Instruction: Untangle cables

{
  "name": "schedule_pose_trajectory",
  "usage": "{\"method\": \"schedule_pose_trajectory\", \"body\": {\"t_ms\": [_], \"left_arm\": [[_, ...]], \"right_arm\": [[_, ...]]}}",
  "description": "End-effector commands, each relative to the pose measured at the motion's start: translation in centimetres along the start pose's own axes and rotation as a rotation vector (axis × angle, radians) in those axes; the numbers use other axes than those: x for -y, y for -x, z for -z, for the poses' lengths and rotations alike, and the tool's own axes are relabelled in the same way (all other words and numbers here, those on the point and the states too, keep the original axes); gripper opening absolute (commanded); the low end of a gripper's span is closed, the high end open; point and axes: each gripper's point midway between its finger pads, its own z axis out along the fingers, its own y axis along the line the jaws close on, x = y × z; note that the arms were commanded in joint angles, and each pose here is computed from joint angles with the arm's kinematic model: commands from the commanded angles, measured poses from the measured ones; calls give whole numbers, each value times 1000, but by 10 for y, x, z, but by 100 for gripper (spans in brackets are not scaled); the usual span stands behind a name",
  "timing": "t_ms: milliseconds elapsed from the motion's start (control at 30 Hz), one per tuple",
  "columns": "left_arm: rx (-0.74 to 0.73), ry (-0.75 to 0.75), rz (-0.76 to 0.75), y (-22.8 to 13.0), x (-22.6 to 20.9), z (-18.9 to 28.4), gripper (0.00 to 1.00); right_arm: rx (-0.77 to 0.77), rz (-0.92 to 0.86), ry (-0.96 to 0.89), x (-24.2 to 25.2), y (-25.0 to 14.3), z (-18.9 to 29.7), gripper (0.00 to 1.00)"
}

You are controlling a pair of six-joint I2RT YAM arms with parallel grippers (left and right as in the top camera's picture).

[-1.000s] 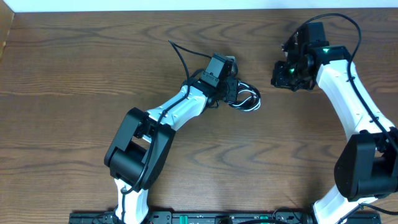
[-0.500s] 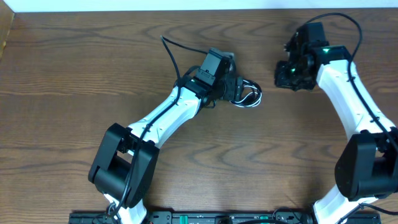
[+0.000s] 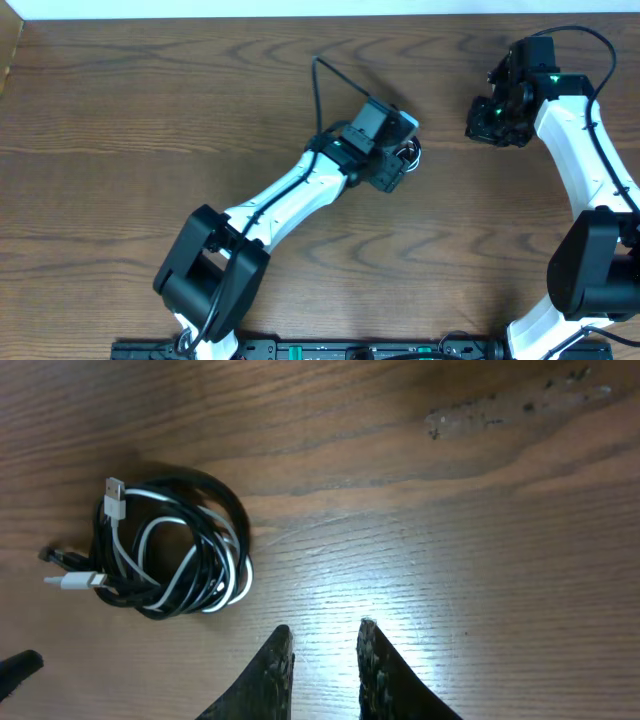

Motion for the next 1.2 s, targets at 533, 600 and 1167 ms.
{"method": "schedule_pose_trajectory", "body": {"t_ms": [533, 600, 1167], "left_arm": [[-30, 74, -104, 19, -5, -58, 58], [-20, 75, -102, 21, -5, -61, 55], [-76, 72, -74, 1, -7, -82, 43]], "right_arm": [[-30, 1, -14, 6, -6, -3, 19], [-30, 1, -15, 6, -6, -3, 19], [-29, 2, -22, 7, -6, -3, 20]]}}
